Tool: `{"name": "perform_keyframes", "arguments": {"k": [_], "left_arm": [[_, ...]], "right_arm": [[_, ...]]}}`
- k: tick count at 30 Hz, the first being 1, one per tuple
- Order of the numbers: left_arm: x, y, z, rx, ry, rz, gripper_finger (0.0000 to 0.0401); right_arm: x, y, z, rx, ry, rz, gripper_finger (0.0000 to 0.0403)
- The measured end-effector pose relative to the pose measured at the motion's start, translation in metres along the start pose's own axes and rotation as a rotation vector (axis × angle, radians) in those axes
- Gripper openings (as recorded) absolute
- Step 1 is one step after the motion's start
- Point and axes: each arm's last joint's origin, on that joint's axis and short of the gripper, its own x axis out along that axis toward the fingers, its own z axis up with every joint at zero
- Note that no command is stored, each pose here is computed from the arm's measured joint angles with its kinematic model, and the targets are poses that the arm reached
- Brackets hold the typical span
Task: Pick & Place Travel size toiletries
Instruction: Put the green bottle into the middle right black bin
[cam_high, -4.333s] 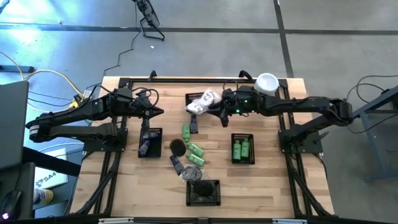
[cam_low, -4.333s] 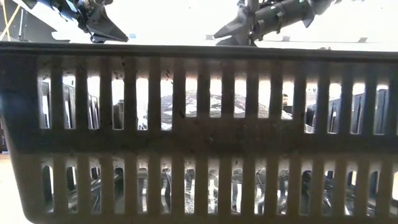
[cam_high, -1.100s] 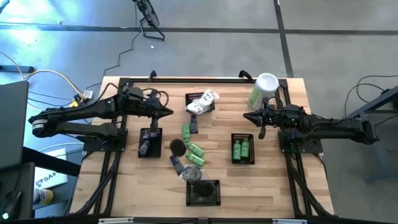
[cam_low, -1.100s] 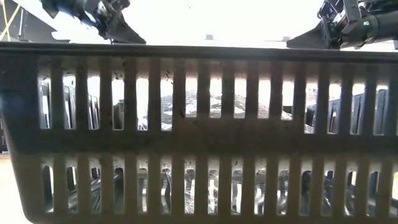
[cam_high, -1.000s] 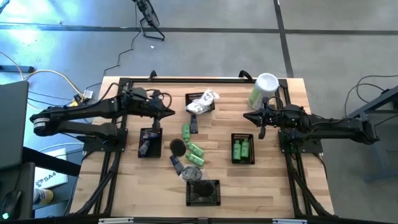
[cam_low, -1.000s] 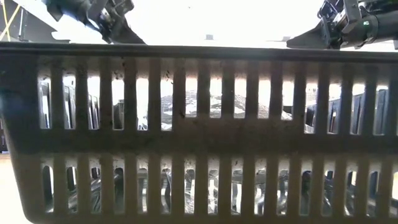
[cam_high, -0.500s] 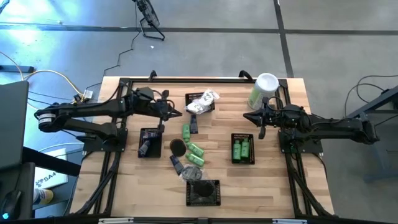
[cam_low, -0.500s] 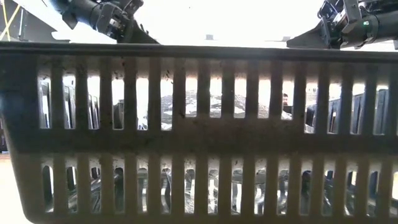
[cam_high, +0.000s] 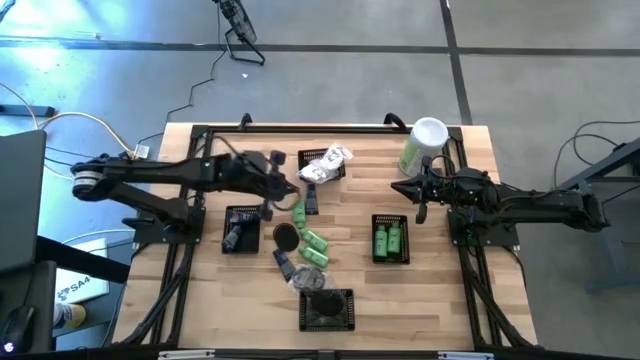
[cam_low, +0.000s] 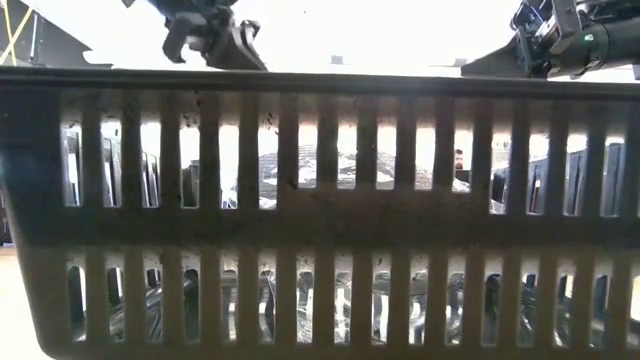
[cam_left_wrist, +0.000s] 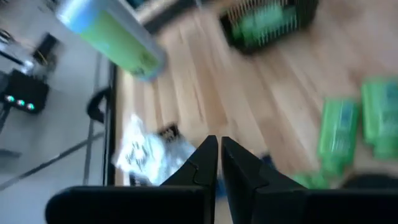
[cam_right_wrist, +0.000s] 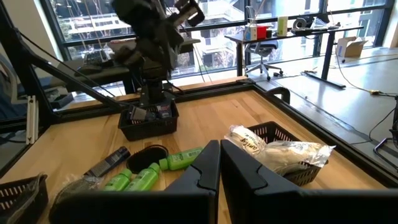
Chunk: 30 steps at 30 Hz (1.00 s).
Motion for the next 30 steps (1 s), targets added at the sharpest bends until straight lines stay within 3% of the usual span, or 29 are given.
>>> {"name": "perform_keyframes", "arguments": {"k": [14, 25, 30], "left_arm": [[0.058, 0.009, 0.023, 0.241, 0.267, -0.327, 0.0017], [0.086, -0.001, 0.011, 0.252, 0.361, -0.408, 0.0017], [0.091, -0.001, 0.009, 0.261, 0.385, -0.372, 0.0017]], "right_arm": [[0.0, -0.001, -0.006, -0.001, 0.059, -0.007, 0.0005], [0.0, -0.001, -0.008, -0.002, 0.08, -0.009, 0.0005], [0.0, -0.001, -0.009, -0.002, 0.091, -0.01, 0.0005]]}}
